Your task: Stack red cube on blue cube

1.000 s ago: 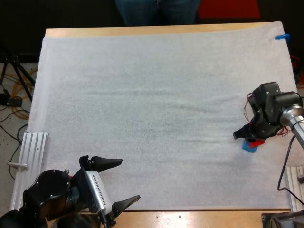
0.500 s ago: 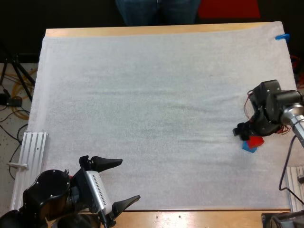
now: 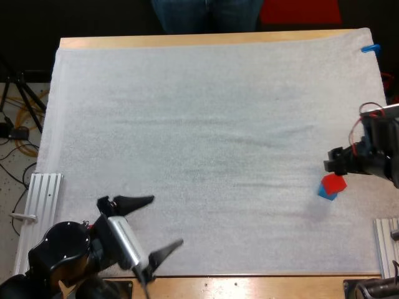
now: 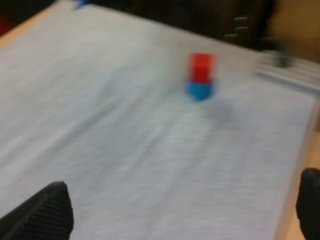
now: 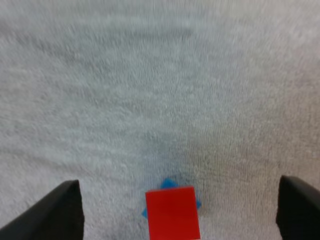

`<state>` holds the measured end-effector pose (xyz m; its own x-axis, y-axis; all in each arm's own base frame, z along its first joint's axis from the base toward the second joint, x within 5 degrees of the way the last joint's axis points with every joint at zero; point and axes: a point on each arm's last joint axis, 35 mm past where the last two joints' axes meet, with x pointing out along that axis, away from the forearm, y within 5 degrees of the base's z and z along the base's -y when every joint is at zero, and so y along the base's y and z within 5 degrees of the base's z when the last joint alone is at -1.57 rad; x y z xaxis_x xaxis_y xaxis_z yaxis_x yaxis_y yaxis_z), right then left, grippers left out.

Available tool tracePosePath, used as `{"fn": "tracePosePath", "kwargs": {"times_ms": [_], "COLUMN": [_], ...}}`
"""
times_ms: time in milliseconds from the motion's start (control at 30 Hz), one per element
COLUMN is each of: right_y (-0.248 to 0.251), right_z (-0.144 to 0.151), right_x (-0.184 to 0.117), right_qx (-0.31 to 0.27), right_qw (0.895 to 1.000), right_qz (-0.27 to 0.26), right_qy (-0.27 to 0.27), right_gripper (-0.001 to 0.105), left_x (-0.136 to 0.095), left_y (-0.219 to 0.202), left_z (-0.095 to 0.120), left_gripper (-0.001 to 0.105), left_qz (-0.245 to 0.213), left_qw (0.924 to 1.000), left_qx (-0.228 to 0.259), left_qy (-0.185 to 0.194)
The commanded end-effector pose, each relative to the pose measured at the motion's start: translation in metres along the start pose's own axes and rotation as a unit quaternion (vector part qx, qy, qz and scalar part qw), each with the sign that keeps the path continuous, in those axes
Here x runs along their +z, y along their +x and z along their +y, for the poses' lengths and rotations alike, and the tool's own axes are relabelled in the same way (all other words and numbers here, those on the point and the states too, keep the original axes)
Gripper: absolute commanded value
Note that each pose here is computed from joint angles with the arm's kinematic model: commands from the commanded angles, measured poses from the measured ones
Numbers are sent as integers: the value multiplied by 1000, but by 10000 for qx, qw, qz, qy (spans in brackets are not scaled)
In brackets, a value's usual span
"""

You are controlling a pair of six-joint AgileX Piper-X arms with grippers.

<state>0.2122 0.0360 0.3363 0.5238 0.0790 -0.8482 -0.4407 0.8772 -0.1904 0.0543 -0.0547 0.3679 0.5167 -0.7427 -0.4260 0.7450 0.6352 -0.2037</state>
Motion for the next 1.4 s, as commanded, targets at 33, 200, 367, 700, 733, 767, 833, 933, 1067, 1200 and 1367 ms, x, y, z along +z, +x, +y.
{"fn": "tracePosePath", "kwargs": {"times_ms": [33,200,367,700,733,767,833,933,1067,1200,1367], "right_y": [-18,-35,-35,-60,-64,-71,-83,-105,-125,-134,-134], "right_z": [0,-2,-8,-40,-38,-36,-31,-19,-2,18,40], "right_x": [-2,0,3,-26,-28,-30,-35,-47,-68,-96,-126], "right_qx": [-78,-431,-625,-930,-963,-1019,-1120,-1260,-1411,-1523,-1510], "right_qw": [9994,9953,9932,9829,9818,9805,9776,9715,9606,9477,9371], "right_qz": [-335,-864,-970,-1190,-1255,-1355,-1514,-1798,-2202,-2582,-2987], "right_qy": [58,96,176,1055,1049,994,936,897,943,1097,992], "right_gripper": [74,74,74,74,74,74,74,74,74,74,74], "left_x": [6,21,30,34,33,31,25,12,-2,-18,-40], "left_y": [4,21,25,-24,-27,-32,-39,-51,-63,-72,-77], "left_z": [5,19,47,55,51,45,34,16,-3,-20,-33], "left_gripper": [87,87,87,87,87,87,87,87,87,87,87], "left_qz": [-119,-355,-587,-1149,-1184,-1234,-1304,-1326,-1455,-1583,-1725], "left_qw": [9982,9923,9765,9446,9444,9443,9441,9439,9423,9404,9381], "left_qx": [579,1170,2005,2970,2975,2963,2952,2952,2961,2964,2968], "left_qy": [-41,-194,-526,-793,-754,-719,-673,-658,-573,-526,-455]}}
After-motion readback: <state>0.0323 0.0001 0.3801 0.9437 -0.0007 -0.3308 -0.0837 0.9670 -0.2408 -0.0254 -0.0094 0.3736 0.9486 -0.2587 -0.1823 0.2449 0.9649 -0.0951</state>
